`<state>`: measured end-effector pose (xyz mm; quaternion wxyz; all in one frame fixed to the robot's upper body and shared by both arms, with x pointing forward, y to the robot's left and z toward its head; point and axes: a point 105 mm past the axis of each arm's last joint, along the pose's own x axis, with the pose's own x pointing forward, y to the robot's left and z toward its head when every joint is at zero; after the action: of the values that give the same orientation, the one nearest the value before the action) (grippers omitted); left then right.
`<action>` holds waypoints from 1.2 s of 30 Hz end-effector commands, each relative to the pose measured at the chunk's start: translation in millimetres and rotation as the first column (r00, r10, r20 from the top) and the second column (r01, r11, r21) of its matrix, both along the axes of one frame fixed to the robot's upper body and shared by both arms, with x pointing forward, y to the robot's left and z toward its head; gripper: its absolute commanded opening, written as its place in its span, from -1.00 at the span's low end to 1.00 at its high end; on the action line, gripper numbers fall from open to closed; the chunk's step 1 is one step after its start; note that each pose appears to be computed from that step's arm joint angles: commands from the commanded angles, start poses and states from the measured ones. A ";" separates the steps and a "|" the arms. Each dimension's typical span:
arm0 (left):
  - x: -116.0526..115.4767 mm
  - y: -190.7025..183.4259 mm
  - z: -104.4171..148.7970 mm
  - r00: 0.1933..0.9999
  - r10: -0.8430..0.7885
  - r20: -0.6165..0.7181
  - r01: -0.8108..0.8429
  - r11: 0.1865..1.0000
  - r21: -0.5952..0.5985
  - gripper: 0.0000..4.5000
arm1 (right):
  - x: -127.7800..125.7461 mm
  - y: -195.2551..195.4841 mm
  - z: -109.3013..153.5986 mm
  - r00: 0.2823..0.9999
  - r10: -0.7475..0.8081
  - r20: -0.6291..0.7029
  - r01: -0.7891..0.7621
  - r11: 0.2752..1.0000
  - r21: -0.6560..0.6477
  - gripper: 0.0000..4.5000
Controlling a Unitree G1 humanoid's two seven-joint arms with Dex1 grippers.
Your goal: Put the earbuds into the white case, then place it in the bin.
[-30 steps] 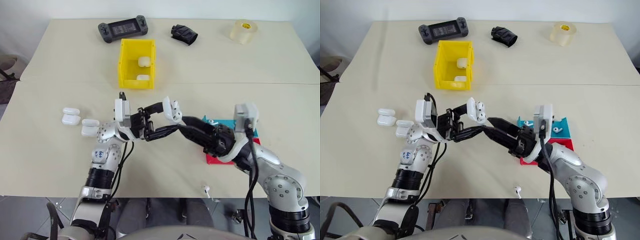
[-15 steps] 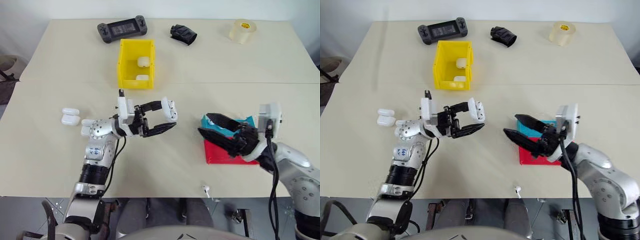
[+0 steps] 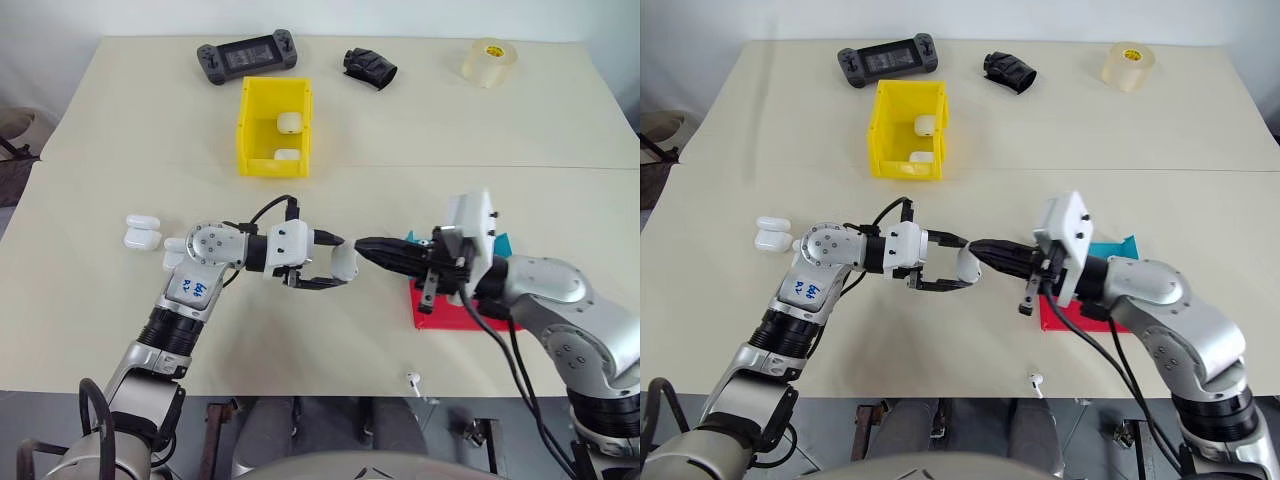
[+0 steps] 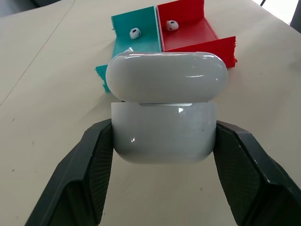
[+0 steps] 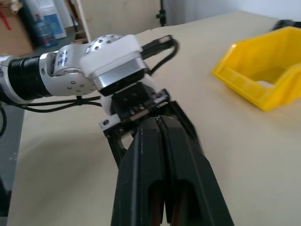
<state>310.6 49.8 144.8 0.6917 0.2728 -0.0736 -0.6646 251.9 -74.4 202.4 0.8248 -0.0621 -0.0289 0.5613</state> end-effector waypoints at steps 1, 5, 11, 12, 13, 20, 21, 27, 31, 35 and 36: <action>-4.9 -8.7 10.5 0.999 -0.023 0.048 0.024 1.000 -0.016 0.30 | -2.8 10.0 -6.5 0.999 0.041 0.011 -0.040 0.998 -0.047 -0.98; -5.1 -7.1 20.5 0.998 -0.006 0.060 0.011 0.997 -0.077 0.30 | 10.5 -0.3 -23.5 0.999 -0.032 -0.040 0.029 0.996 -0.079 -0.98; -6.3 -0.6 31.5 0.999 0.031 0.039 -0.024 0.985 -0.170 0.30 | 13.5 -29.2 -30.1 0.994 -0.088 -0.060 0.083 0.993 -0.089 -0.98; -5.7 1.5 34.2 0.999 0.044 0.024 -0.038 0.980 -0.195 0.30 | 13.2 -34.6 -30.1 0.993 -0.098 -0.058 0.092 0.992 -0.089 -0.98; -4.7 3.4 36.6 0.998 0.058 0.011 -0.054 0.975 -0.216 0.30 | 13.0 -39.0 -30.2 0.992 -0.108 -0.061 0.103 0.991 -0.087 -0.98; 34.7 30.8 76.7 0.917 0.384 -0.110 -0.384 0.772 -0.506 0.30 | -1.6 -78.9 -4.2 0.972 -0.234 -0.026 0.236 0.968 0.091 -0.82; 40.8 36.2 82.1 0.897 0.426 -0.122 -0.421 0.733 -0.535 0.30 | -5.4 -84.9 -1.5 0.965 -0.261 -0.023 0.262 0.959 0.110 -0.75; 87.0 67.0 105.1 0.740 0.645 -0.193 -0.611 0.523 -0.595 0.30 | -20.7 -112.0 0.7 0.907 -0.420 0.009 0.417 0.902 0.111 0.14; 118.1 79.7 110.0 0.661 0.718 -0.215 -0.674 0.443 -0.591 0.30 | -20.6 -119.4 5.6 0.878 -0.477 0.046 0.470 0.875 0.117 0.76; 139.9 82.1 104.7 0.623 0.740 -0.253 -0.719 0.414 -0.558 0.30 | -22.1 -116.0 9.6 0.873 -0.483 0.061 0.473 0.871 0.132 0.99; 144.2 82.0 103.6 0.615 0.742 -0.265 -0.729 0.408 -0.549 0.30 | -22.4 -114.5 9.8 0.874 -0.483 0.062 0.472 0.872 0.133 0.99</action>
<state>452.1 130.3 237.4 0.9601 0.0403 -0.1445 -0.2360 234.3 -193.6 200.5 0.9406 -0.0364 -0.0540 0.3332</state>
